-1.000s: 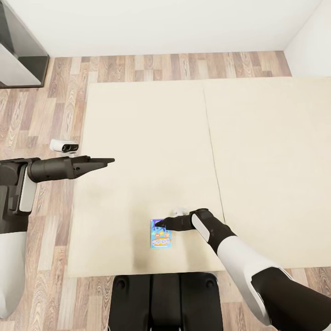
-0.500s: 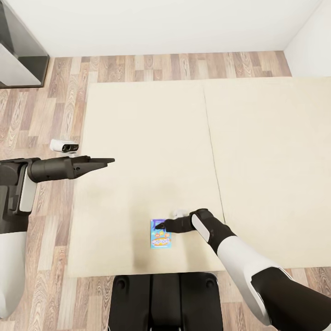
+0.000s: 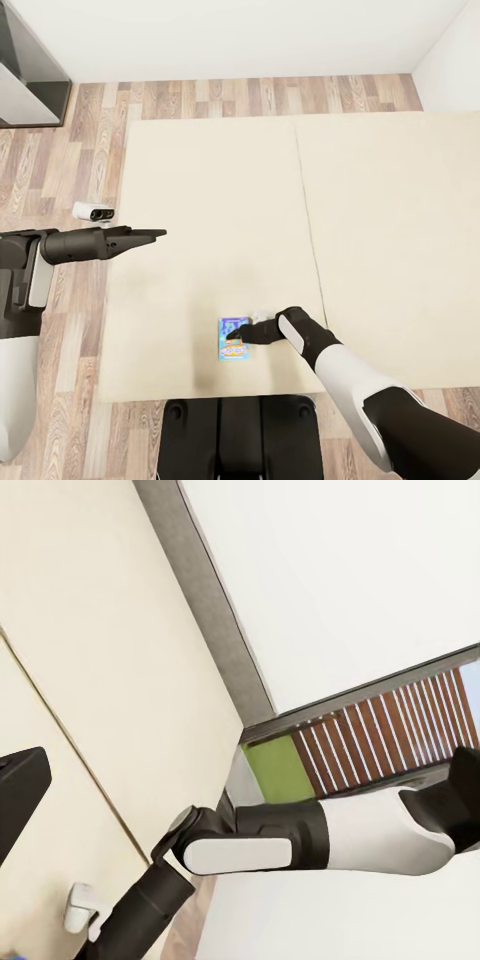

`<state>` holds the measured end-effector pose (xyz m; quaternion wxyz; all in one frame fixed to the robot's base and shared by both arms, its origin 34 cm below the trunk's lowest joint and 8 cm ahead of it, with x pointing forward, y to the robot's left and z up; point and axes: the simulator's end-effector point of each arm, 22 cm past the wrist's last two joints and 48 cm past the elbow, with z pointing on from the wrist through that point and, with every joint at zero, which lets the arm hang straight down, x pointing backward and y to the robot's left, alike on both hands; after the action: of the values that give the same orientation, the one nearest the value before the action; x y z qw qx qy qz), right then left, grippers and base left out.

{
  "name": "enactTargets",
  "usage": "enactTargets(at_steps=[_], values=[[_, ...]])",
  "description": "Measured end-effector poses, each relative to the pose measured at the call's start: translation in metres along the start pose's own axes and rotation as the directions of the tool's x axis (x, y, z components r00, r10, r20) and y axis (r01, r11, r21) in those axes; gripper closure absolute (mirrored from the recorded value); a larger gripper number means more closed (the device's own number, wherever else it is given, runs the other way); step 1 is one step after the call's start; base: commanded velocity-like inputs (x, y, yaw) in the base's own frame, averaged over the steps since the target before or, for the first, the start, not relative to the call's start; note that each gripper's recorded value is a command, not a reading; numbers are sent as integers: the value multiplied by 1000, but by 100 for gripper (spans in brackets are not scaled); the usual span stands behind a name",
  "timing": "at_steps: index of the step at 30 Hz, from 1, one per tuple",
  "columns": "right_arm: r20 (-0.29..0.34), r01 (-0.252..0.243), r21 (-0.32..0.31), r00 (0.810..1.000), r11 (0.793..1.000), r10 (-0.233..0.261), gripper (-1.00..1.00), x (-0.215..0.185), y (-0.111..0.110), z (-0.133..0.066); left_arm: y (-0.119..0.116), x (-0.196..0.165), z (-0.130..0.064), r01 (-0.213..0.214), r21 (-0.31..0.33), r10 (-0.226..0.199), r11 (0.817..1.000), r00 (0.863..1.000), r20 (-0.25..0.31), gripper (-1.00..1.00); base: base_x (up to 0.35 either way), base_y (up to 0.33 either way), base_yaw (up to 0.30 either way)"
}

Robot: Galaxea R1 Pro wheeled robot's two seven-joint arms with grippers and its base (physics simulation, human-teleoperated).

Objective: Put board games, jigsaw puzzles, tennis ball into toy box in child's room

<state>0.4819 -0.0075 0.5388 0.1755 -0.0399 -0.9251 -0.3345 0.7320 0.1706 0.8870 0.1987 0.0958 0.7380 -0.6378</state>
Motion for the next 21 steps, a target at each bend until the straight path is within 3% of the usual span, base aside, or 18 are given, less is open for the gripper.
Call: enactTargets(at_steps=[21], values=[[6,3,0,1000,1000,-3,-100,-1,0,0,0,0,0,0,-2,0,1000,1000,0,-100,0,63,0]])
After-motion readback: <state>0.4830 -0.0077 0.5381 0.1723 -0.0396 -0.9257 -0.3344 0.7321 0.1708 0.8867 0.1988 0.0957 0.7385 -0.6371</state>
